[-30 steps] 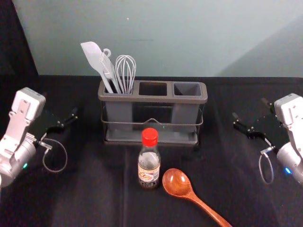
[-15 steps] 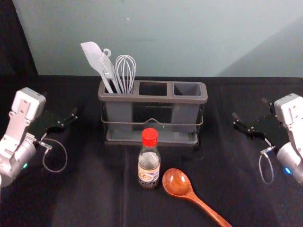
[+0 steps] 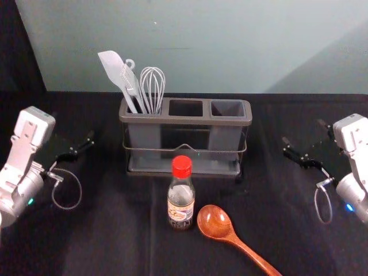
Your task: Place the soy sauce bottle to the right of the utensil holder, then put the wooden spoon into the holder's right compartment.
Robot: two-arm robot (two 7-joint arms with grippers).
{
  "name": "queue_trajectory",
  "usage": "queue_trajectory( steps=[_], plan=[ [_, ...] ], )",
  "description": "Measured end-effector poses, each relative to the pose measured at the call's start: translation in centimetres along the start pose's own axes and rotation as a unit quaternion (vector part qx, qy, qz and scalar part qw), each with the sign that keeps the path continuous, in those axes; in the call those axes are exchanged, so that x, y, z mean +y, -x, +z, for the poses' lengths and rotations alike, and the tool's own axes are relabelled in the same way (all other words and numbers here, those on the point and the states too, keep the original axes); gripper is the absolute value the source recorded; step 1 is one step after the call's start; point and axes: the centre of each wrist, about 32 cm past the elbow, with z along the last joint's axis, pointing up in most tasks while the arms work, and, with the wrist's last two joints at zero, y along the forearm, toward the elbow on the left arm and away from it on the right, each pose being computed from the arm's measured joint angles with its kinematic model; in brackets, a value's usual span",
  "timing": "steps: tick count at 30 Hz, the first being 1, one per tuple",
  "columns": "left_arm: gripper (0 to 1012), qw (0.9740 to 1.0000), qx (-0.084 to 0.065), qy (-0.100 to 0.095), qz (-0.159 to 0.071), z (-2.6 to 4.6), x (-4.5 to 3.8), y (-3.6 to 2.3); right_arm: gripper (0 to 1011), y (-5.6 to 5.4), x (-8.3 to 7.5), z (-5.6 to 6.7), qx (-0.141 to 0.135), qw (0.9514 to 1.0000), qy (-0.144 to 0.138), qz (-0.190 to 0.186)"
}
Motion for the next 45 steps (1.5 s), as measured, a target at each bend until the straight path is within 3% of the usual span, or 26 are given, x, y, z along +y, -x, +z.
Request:
queue_trajectory(
  steps=[6, 17, 19, 29, 40, 45],
  plan=[
    [1000, 1.0000, 0.000, 0.000, 0.000, 0.00, 0.00, 0.00, 1002, 0.0, -0.3, 0.0, -0.002, 1.0000, -0.004, -0.002],
    [1000, 1.0000, 0.000, 0.000, 0.000, 0.00, 0.00, 0.00, 1003, 1.1, -4.0, -0.3, 0.040, 0.9988, -0.028, 0.006],
    [1000, 1.0000, 0.000, 0.000, 0.000, 0.00, 0.00, 0.00, 1002, 1.8, -5.3, -0.3, 0.049, 0.9981, -0.031, 0.020],
    [1000, 1.0000, 0.000, 0.000, 0.000, 0.00, 0.00, 0.00, 1002, 3.8, -7.7, 0.5, 0.062, 0.9941, -0.032, 0.083],
    [1000, 1.0000, 0.000, 0.000, 0.000, 0.00, 0.00, 0.00, 1002, 6.0, -8.9, 1.8, 0.072, 0.9806, -0.023, 0.181],
    [1000, 1.0000, 0.000, 0.000, 0.000, 0.00, 0.00, 0.00, 1002, 6.7, -8.7, 2.1, 0.097, 0.9686, -0.024, 0.228]
  ],
)
